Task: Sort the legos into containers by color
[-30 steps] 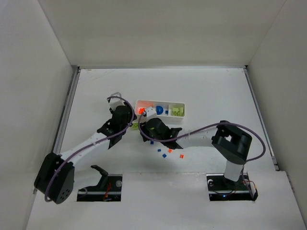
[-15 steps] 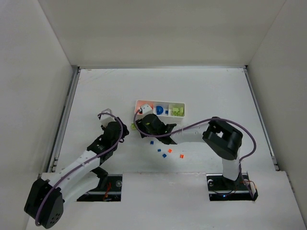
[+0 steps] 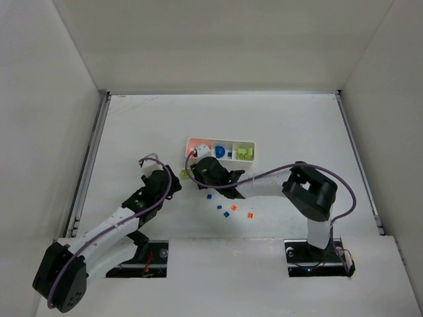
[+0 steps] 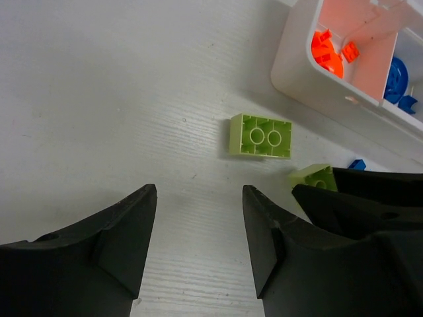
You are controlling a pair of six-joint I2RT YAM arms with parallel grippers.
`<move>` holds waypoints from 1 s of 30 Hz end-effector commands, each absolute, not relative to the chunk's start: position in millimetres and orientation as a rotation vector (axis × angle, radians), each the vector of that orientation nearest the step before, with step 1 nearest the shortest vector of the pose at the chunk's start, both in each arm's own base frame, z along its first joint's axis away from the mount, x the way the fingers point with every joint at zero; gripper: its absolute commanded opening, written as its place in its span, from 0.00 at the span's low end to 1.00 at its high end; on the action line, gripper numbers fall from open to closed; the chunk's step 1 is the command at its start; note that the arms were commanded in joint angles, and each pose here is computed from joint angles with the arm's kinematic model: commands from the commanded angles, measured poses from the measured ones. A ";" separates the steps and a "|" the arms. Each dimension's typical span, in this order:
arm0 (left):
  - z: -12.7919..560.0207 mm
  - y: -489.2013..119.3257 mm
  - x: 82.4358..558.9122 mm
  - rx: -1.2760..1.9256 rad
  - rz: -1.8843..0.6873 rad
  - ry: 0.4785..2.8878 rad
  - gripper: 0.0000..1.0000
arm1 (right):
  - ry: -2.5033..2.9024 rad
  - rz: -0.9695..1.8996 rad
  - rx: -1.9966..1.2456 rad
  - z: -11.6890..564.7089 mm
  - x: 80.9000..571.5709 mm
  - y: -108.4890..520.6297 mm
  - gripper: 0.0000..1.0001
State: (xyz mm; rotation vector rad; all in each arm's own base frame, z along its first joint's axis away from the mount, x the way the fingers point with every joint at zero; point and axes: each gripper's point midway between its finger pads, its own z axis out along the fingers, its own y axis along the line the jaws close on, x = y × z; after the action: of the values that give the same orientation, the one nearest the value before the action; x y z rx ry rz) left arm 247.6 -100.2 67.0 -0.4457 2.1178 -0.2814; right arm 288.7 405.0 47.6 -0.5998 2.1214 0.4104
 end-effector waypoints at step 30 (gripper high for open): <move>73.5 -157.6 284.0 -0.188 -0.220 2.150 0.58 | 2.052 0.287 0.059 115.6 378.6 228.5 0.37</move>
State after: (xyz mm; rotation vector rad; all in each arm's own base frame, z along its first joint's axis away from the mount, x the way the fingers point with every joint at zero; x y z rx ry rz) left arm 267.7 -148.2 50.5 -0.1892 2.2213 -0.2026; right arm 381.9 232.9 103.5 0.0064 2.0814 0.2735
